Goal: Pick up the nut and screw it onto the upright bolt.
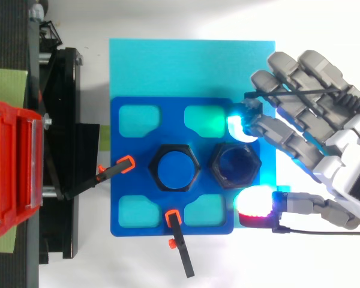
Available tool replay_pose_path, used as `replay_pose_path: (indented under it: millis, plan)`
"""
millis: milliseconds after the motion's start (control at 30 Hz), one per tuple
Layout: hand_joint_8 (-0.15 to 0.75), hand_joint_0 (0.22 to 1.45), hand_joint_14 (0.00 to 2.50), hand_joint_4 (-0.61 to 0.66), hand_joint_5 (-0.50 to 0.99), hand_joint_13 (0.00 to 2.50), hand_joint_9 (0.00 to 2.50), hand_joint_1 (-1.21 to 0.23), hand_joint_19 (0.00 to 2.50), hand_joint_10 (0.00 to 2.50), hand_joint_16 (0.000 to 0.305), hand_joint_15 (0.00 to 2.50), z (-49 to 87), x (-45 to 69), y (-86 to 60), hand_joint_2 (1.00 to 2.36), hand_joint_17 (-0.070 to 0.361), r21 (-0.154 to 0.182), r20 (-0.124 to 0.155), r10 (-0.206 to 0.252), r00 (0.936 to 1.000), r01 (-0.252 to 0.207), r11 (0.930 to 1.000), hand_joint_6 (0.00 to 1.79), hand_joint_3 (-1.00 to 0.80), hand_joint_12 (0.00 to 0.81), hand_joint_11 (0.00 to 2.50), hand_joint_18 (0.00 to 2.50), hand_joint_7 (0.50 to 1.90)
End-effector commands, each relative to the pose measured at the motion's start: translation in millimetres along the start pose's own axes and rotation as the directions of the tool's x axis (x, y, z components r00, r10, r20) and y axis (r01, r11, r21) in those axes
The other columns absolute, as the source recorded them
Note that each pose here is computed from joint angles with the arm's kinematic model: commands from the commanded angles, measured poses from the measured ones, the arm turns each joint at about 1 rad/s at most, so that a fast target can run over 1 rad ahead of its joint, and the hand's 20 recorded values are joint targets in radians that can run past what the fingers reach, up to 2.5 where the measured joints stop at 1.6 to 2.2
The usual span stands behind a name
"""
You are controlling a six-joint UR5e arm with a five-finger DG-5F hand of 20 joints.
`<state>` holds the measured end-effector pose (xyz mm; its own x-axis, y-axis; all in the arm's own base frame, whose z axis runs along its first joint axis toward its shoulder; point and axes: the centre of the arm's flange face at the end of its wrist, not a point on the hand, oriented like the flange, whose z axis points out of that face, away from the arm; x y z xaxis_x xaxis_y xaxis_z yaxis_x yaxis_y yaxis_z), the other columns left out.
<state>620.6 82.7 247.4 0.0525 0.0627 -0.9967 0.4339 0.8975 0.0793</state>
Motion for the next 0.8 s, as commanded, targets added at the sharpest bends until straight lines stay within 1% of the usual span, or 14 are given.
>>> replay_pose_path:
  millis: [0, 267, 400, 600, 700, 733, 767]
  plan:
    - [0.309, 0.46, 0.0, 0.3, -0.22, 0.23, 0.35, -0.61, 0.0, 0.0, 0.052, 0.0, 0.7, 0.3, 0.4, 1.0, 0.118, -0.007, 0.002, 0.002, 1.0, -0.002, 1.0, 0.5, -0.5, 0.381, 0.0, 0.12, 1.02]
    - [0.307, 0.48, 0.0, 0.31, -0.21, 0.28, 0.4, -0.62, 0.0, 0.0, 0.049, 0.0, 1.0, -0.7, 0.0, 1.0, 0.109, -0.011, -0.001, -0.001, 1.0, 0.001, 0.9999, 0.5, -0.5, 0.372, 0.0, 0.17, 1.06]
    - [0.308, 0.48, 0.0, 0.3, -0.2, 0.3, 0.42, -0.61, 0.0, 0.0, 0.048, 0.0, 1.3, -0.4, 0.5, 1.0, 0.107, -0.027, -0.005, -0.005, 1.0, 0.005, 0.9996, 0.5, -0.5, 0.367, 0.0, 0.19, 1.07]
    - [0.311, 0.49, 0.0, 0.3, -0.2, 0.31, 0.43, -0.61, 0.0, 0.0, 0.047, 0.0, 0.4, 1.6, -2.8, 1.0, 0.106, -0.032, -0.022, -0.026, 0.9994, 0.025, 0.9992, 0.5, -0.5, 0.364, 0.0, 0.21, 1.08]
    - [0.31, 0.49, 0.0, 0.3, -0.2, 0.32, 0.43, -0.6, 0.0, 0.0, 0.047, 0.0, 0.3, 2.0, -5.0, 1.0, 0.105, -0.05, -0.037, -0.035, 0.9987, 0.033, 0.9982, 0.5, -0.5, 0.362, 0.0, 0.22, 1.08]
    - [0.31, 0.49, 0.0, 0.3, -0.2, 0.32, 0.43, -0.6, 0.0, 0.0, 0.047, 0.0, -0.1, -2.0, -4.8, 1.0, 0.105, -0.066, -0.039, -0.02, 0.999, 0.017, 0.9977, 0.5, -0.5, 0.361, 0.0, 0.22, 1.07]
    - [0.31, 0.49, 0.0, 0.3, -0.2, 0.32, 0.43, -0.6, 0.0, 0.0, 0.046, 0.0, 0.1, -4.6, -4.8, 1.0, 0.104, -0.075, -0.039, -0.008, 0.9992, 0.005, 0.9972, 0.5, -0.5, 0.361, 0.0, 0.22, 1.07]
